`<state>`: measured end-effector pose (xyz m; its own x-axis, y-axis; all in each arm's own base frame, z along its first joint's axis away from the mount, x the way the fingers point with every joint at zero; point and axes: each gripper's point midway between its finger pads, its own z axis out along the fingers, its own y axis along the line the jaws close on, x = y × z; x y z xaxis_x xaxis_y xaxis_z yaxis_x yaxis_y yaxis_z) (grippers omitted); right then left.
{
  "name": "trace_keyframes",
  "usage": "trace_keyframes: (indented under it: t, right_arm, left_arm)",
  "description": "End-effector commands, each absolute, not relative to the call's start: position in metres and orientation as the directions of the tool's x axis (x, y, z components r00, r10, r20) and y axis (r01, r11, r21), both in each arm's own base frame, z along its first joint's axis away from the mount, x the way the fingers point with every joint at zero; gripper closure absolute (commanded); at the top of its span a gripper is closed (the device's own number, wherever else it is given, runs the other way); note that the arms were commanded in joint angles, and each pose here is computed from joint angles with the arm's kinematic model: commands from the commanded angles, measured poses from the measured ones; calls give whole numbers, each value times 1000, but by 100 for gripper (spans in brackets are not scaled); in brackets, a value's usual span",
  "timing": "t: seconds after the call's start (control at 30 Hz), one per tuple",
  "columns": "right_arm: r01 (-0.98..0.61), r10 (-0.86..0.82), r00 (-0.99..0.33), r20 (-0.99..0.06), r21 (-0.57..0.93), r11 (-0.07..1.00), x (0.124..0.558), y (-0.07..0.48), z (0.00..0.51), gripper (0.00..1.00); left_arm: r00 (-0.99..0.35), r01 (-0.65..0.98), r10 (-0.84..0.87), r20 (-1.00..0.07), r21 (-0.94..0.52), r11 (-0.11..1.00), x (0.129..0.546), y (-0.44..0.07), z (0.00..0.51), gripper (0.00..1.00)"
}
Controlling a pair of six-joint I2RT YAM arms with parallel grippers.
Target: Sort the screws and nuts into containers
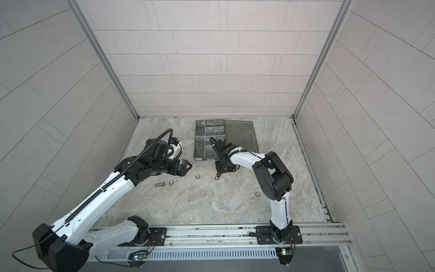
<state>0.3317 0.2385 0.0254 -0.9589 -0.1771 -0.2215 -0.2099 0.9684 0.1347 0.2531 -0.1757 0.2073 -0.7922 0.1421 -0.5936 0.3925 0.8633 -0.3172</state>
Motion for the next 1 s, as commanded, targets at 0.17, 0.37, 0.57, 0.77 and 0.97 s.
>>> trace_keyframes:
  t: [0.17, 0.37, 0.57, 0.77, 0.97]
  right_arm:
    - [-231, -198, -954, -225, 129, 964, 337, 244, 25, 64]
    - [-239, -207, -952, -227, 121, 964, 341, 244, 26, 72]
    - [-243, -215, -952, -219, 110, 964, 341, 244, 28, 86]
    - [-239, -210, -951, -228, 108, 965, 339, 241, 38, 91]
    - [-240, -204, -941, -270, 107, 965, 342, 239, 63, 91]
  left_arm:
    - [-795, 391, 152, -587, -304, 869, 254, -175, 204, 0]
    - [-797, 389, 154, -584, -302, 870, 255, -175, 202, 0]
    - [-798, 388, 155, -582, -300, 871, 255, -175, 201, 0]
    - [-797, 390, 155, -584, -301, 870, 255, -175, 202, 0]
    - [-795, 390, 154, -587, -301, 870, 255, -175, 203, 0]
